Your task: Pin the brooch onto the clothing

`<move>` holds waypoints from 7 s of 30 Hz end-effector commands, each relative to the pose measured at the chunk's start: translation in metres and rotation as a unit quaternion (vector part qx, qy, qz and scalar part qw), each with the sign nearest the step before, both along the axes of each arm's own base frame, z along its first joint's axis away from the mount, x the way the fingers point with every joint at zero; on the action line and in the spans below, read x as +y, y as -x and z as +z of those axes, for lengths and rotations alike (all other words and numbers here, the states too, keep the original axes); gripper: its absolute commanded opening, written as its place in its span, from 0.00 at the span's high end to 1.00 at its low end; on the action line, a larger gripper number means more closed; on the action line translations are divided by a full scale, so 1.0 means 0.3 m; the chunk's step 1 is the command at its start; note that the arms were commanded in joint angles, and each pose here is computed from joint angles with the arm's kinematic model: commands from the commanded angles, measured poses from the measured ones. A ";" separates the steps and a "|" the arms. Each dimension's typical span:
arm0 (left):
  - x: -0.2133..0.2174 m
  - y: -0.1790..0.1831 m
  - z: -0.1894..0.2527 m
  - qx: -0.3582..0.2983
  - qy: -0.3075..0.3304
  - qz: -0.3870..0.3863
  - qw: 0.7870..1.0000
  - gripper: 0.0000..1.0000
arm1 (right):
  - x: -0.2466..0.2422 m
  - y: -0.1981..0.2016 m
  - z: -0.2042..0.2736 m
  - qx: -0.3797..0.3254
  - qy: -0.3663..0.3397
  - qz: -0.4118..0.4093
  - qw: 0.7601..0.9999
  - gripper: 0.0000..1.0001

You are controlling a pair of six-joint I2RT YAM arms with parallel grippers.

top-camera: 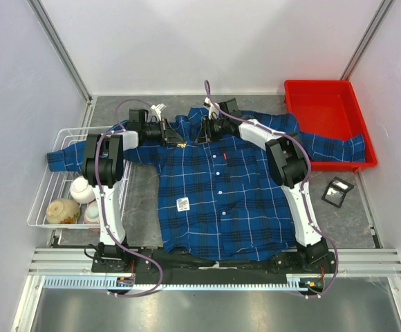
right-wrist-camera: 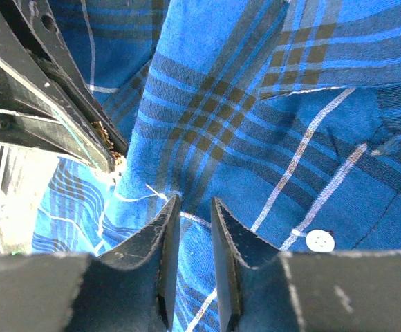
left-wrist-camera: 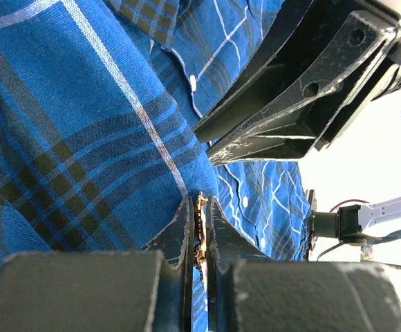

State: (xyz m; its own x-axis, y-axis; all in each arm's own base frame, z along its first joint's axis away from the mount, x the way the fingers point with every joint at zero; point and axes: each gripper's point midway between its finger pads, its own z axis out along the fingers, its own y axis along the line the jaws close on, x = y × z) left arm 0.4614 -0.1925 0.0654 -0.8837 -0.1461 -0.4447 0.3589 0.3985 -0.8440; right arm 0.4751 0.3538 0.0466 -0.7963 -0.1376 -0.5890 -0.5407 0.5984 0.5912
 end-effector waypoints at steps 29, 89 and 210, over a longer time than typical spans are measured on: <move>0.017 0.008 0.034 -0.007 0.042 -0.019 0.999 0.98 | 0.068 0.008 0.141 0.039 -0.158 0.051 0.985 0.40; 0.010 -0.005 0.039 -0.010 0.050 -0.013 0.999 0.98 | 0.045 0.022 0.081 0.090 -0.201 0.048 0.974 0.81; 0.036 -0.011 -0.035 0.009 -0.032 0.033 0.999 0.98 | 0.193 0.042 0.167 -0.053 -0.041 0.075 0.995 0.74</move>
State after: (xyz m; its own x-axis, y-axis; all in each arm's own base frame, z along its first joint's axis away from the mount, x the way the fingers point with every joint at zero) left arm 0.4544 -0.1890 0.0539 -0.9006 -0.1792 -0.3959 0.2803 0.4568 -0.8443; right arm 0.4556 0.3981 0.0715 -0.7639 -0.1988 -0.6139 -0.6182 0.4982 0.6080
